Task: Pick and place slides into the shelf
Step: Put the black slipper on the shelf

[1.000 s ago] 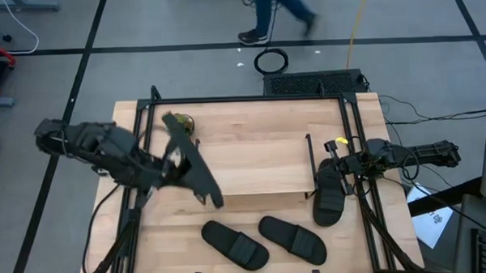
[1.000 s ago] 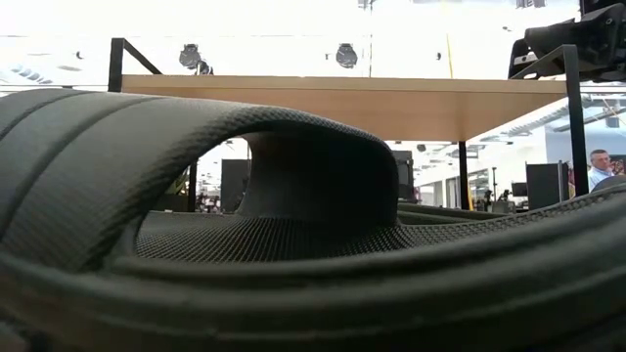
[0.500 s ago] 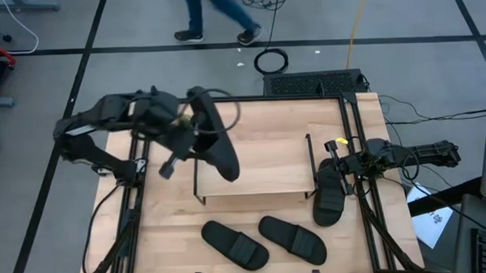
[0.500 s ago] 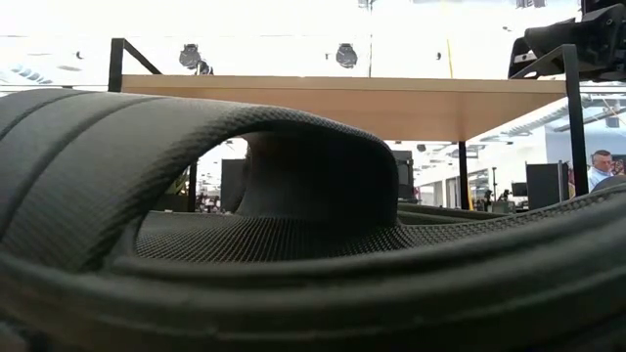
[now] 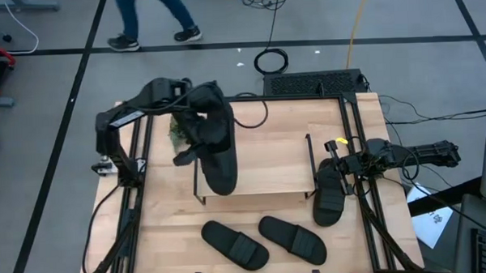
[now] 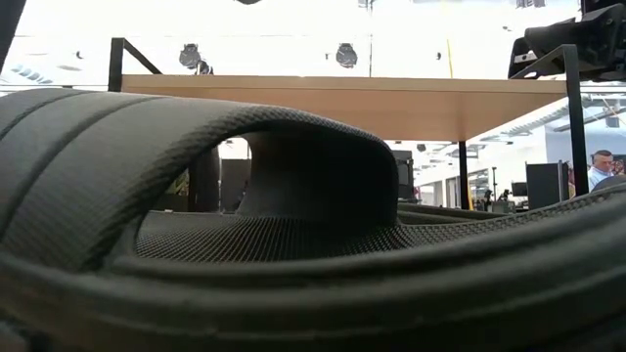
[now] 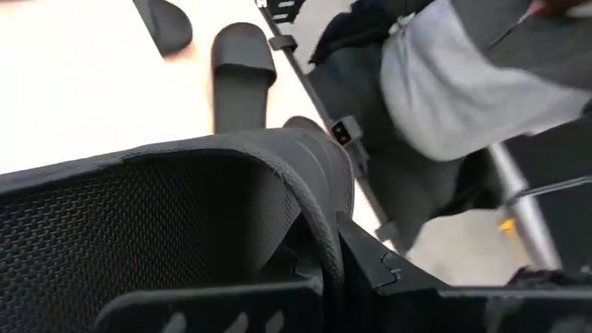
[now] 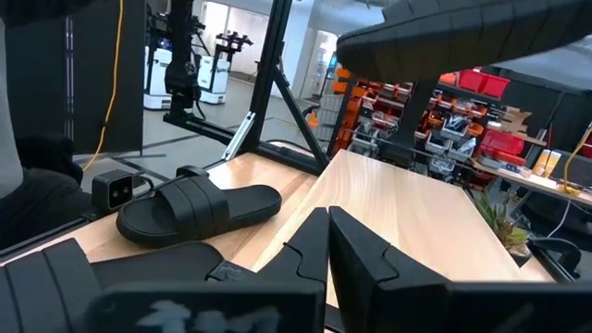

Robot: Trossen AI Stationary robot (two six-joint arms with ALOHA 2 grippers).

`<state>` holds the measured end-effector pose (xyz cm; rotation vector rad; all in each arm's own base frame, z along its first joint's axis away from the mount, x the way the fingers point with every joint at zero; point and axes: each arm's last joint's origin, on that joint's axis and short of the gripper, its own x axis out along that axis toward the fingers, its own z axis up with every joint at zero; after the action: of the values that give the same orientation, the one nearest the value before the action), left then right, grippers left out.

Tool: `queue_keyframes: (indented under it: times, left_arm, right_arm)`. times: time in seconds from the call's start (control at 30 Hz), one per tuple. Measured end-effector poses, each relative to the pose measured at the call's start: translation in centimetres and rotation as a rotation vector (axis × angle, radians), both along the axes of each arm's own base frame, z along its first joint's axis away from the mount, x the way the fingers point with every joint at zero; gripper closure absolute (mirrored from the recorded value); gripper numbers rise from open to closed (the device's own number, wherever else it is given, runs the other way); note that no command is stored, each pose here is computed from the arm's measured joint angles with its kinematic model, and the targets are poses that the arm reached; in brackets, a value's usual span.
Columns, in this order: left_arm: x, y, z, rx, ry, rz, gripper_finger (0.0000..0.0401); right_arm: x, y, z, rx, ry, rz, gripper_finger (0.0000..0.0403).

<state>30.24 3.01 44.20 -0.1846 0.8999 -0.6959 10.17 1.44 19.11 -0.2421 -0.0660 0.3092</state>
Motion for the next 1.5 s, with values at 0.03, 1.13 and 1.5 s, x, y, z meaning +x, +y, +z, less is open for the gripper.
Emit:
queue_keyframes:
  times: [0.03, 1.13, 1.5]
  left_arm:
    - [0.4, 0.2, -0.3, -0.026, 0.018, 0.007, 0.0401]
    - [3.6, 4.5, -11.0, -0.27, 0.34, 0.036, 0.0401]
    - [4.0, 4.3, -13.0, -0.313, 0.344, 0.028, 0.0401]
  right_arm:
    - [0.0, 0.0, 0.0, 0.001, 0.0, 0.0, 0.0401]
    - [0.0, 0.0, 0.6, 0.008, -0.059, -0.001, 0.0401]
    - [0.0, 0.0, 0.6, 0.014, -0.056, -0.001, 0.0401]
